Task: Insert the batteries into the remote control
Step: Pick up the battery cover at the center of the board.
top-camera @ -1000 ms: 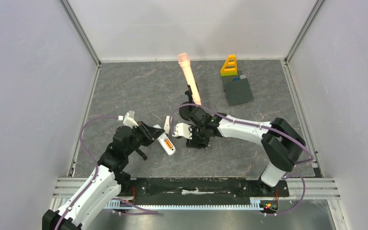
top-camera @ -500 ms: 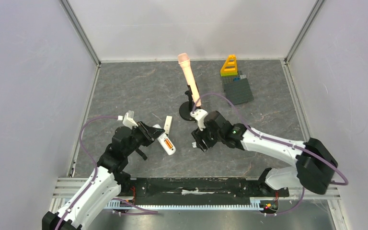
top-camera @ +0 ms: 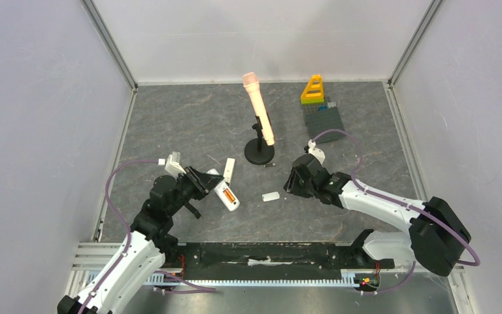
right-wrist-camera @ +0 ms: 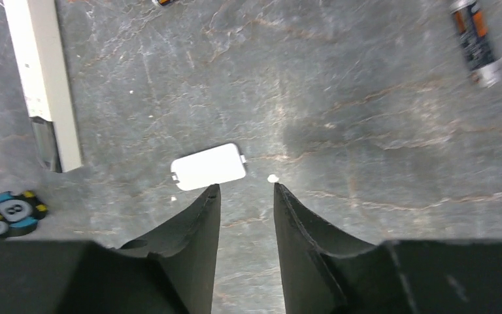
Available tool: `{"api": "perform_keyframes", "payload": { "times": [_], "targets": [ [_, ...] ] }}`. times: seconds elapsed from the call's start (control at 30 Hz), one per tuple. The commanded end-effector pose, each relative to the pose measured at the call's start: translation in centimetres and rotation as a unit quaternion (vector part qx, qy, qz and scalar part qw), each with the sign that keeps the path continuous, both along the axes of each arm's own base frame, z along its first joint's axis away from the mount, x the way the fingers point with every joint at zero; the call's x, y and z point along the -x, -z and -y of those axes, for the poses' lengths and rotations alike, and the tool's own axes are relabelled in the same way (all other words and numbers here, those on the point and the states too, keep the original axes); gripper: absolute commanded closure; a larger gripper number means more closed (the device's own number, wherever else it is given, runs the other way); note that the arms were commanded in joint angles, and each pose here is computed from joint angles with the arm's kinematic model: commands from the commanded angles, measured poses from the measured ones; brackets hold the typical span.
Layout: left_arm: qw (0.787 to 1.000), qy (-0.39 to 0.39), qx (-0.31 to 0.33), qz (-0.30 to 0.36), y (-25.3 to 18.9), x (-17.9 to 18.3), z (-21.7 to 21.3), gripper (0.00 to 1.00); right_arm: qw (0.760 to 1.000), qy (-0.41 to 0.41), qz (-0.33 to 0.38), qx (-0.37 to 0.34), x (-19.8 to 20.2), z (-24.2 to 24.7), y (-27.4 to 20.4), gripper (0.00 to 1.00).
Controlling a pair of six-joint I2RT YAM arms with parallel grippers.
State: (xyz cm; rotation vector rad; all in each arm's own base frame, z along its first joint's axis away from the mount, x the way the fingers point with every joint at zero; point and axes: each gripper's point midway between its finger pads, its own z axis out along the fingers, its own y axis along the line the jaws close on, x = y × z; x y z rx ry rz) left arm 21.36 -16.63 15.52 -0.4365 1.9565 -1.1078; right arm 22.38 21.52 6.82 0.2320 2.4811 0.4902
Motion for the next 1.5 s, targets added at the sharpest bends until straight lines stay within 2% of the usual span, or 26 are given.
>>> {"api": "perform_keyframes", "payload": {
  "times": [0.0, 0.17, 0.23, 0.47, 0.8, 1.13, 1.47],
  "targets": [
    [0.999, 0.002, -0.001, 0.032, -0.9, -0.4, 0.0, 0.98, 0.991, 0.076, -0.048, -0.101, 0.0, -2.8, -0.9, 0.59],
    [1.0, 0.002, -0.001, 0.03, -0.7, -0.5, 0.0, 0.98, 0.977, 0.159, -0.096, -0.106, -0.2, -4.0, -1.2, 0.27],
    [1.0, 0.003, -0.003, 0.028, -0.4, -0.5, 0.1, 0.98, 0.972, 0.188, -0.109, -0.093, -0.5, -4.4, -1.4, 0.23],
    [0.999, -0.006, -0.015, 0.031, -0.3, -0.8, -0.3, 0.98, 0.947, 0.255, -0.191, -0.052, -0.9, -6.2, -0.2, 0.29],
    [0.998, -0.026, -0.039, 0.035, 0.0, -1.2, -1.2, 0.98, 0.921, 0.279, -0.273, -0.02, 0.4, -7.6, 2.8, 0.4],
    [0.998, -0.031, -0.044, 0.038, 0.1, -1.2, -1.5, 0.98, 0.91, 0.3, -0.285, 0.007, 0.6, -7.2, 4.7, 0.45],
    [0.998, -0.032, -0.046, 0.042, 0.0, -1.3, -1.5, 0.98, 0.903, 0.312, -0.293, 0.031, 0.8, -6.8, 5.5, 0.55]
  ]
}}
